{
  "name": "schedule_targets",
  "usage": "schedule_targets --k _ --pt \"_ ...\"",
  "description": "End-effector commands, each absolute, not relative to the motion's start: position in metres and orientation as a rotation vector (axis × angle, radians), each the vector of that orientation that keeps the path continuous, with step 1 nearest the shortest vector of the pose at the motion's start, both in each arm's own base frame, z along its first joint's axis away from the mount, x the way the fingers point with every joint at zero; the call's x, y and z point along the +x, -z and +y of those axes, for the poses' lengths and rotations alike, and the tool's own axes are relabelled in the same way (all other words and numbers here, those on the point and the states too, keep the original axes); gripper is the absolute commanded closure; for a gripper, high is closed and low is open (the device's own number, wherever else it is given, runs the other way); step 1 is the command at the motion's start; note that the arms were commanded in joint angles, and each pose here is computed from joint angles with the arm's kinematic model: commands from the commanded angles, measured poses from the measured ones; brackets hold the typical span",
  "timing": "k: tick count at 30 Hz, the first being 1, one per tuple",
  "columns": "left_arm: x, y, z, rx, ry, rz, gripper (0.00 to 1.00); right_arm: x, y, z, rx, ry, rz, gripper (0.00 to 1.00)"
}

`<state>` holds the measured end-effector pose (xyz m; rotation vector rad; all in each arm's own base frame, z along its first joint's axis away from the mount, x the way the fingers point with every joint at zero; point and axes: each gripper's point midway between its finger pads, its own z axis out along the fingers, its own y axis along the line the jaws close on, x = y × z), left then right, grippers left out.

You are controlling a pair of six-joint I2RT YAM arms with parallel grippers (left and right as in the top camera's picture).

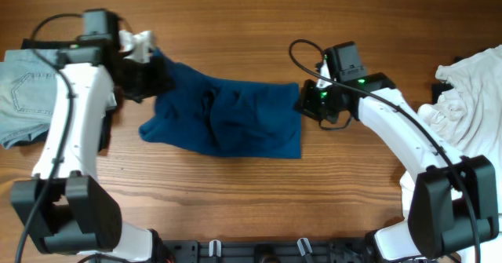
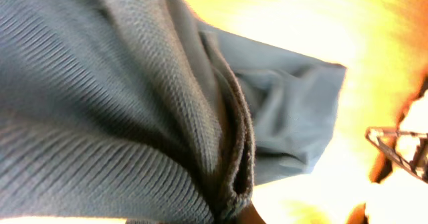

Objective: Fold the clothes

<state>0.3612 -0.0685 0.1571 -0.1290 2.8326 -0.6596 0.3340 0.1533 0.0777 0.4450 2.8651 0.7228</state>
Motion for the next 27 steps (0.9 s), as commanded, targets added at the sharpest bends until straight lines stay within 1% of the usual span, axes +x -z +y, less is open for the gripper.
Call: schedule_targets --k 1,3,6,10,14,18,19,21,22,24,25,26,27 --pt "0.353 -0.164 -0.137 0.046 0.744 2.829 0.96 0.346 -0.075 0.111 0.513 -0.483 2.83 0.88" --pt "0.349 -0.165 -0.167 0.161 0.743 2.811 0.96 0.346 -0.072 0.092 0.573 -0.414 2.827 0.87" --pt "0.342 -0.158 -0.205 0.268 0.665 2.805 0.96 0.348 -0.07 0.07 0.658 -0.388 2.816 0.87" --pt "0.329 -0.14 -0.241 0.324 0.611 2.837 0.96 0.348 -0.069 0.051 0.733 -0.375 2.803 0.87" --pt "0.32 -0.116 -0.281 0.376 0.64 2.858 0.96 0.348 -0.069 0.047 0.704 -0.365 2.811 0.87" --pt "0.321 -0.093 -0.314 0.373 0.678 2.851 0.96 0.347 -0.068 0.046 0.702 -0.352 2.813 0.87" --pt "0.322 -0.087 -0.321 0.364 0.686 2.851 0.94 0.347 -0.068 0.046 0.702 -0.353 2.813 0.86" --pt "0.324 -0.075 -0.331 0.341 0.699 2.858 0.92 0.347 -0.068 0.046 0.701 -0.353 2.814 0.86" --pt "0.324 -0.068 -0.337 0.333 0.706 2.86 0.89 0.346 -0.068 0.046 0.702 -0.352 2.816 0.86" --pt "0.323 -0.06 -0.345 0.328 0.716 2.865 0.74 0.346 -0.068 0.046 0.7 -0.352 2.818 0.86" --pt "0.32 -0.059 -0.348 0.342 0.731 2.869 0.6 0.346 -0.068 0.046 0.688 -0.35 2.82 0.86" --pt "0.315 -0.059 -0.352 0.357 0.744 2.872 0.37 0.346 -0.068 0.046 0.684 -0.348 2.822 0.86" --pt "0.313 -0.06 -0.354 0.367 0.746 2.872 0.23 0.345 -0.068 0.046 0.683 -0.347 2.825 0.86"
